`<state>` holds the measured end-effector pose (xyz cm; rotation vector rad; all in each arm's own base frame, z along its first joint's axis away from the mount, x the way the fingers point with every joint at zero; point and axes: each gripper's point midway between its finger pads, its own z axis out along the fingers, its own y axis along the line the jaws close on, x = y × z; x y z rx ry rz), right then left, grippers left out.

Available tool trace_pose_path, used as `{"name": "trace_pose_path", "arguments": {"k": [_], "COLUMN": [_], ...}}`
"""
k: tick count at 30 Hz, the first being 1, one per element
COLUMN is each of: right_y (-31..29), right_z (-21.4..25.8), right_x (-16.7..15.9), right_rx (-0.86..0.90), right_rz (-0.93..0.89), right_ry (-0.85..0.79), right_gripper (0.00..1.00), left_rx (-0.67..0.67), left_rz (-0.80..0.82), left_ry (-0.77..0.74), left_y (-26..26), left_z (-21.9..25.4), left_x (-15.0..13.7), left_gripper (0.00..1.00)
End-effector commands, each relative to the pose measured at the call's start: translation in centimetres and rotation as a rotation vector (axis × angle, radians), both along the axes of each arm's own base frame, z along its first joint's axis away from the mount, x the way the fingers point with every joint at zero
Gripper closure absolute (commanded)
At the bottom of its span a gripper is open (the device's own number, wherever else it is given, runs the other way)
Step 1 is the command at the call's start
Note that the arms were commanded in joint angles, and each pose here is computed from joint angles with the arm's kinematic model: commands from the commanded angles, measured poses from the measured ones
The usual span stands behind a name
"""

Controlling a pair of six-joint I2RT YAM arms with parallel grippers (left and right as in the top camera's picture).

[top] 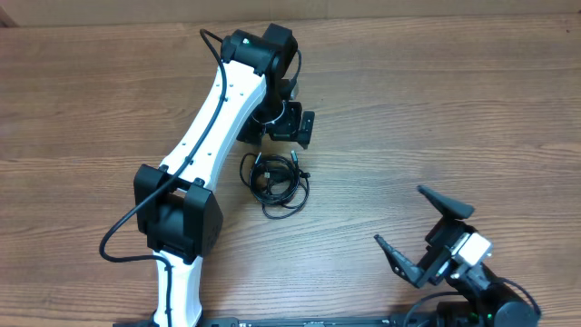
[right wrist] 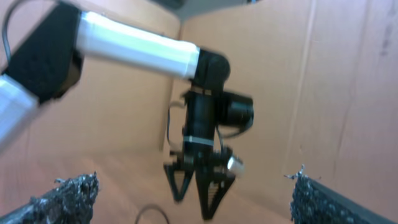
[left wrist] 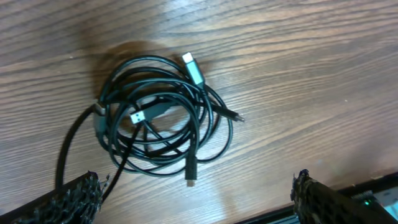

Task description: Untangle cables

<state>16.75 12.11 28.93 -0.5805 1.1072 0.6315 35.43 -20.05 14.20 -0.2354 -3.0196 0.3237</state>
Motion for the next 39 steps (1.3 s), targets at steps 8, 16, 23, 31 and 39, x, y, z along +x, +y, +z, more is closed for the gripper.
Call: {"name": "trace_pose_path", "arguments": {"k": [8, 16, 23, 31, 39], "right_y": [-2.7, -2.7, 0.8, 3.4, 1.8], "right_z": [11.0, 10.2, 11.9, 11.3, 3.7], "right_x": [-4.6, -3.8, -1.9, -0.3, 6.4], "right_rx": [-0.001, -0.05, -0.052, 0.026, 0.169], "right_rz": [-0.218, -0.213, 0.063, 0.353, 0.107], "right_ry": [0.147, 0.605, 0.785, 1.016, 1.494], "right_gripper": [0.0, 0.0, 0.0, 0.0, 0.05], "left_rx": [-0.123, -0.033, 0.012, 0.126, 0.237], "left_rz": [0.001, 0.238, 0.32, 0.462, 0.672], "left_ry": [-0.099, -0.37, -0.427, -0.359, -0.324], "left_y": [-1.1, 5.2, 9.0, 10.9, 15.1], "left_z": [5.5, 15.3, 18.3, 15.5, 13.8], "left_x": [-0.8, -3.8, -7.7, -8.1, -7.1], "left_gripper": [0.0, 0.01, 0.0, 0.01, 0.01]}}
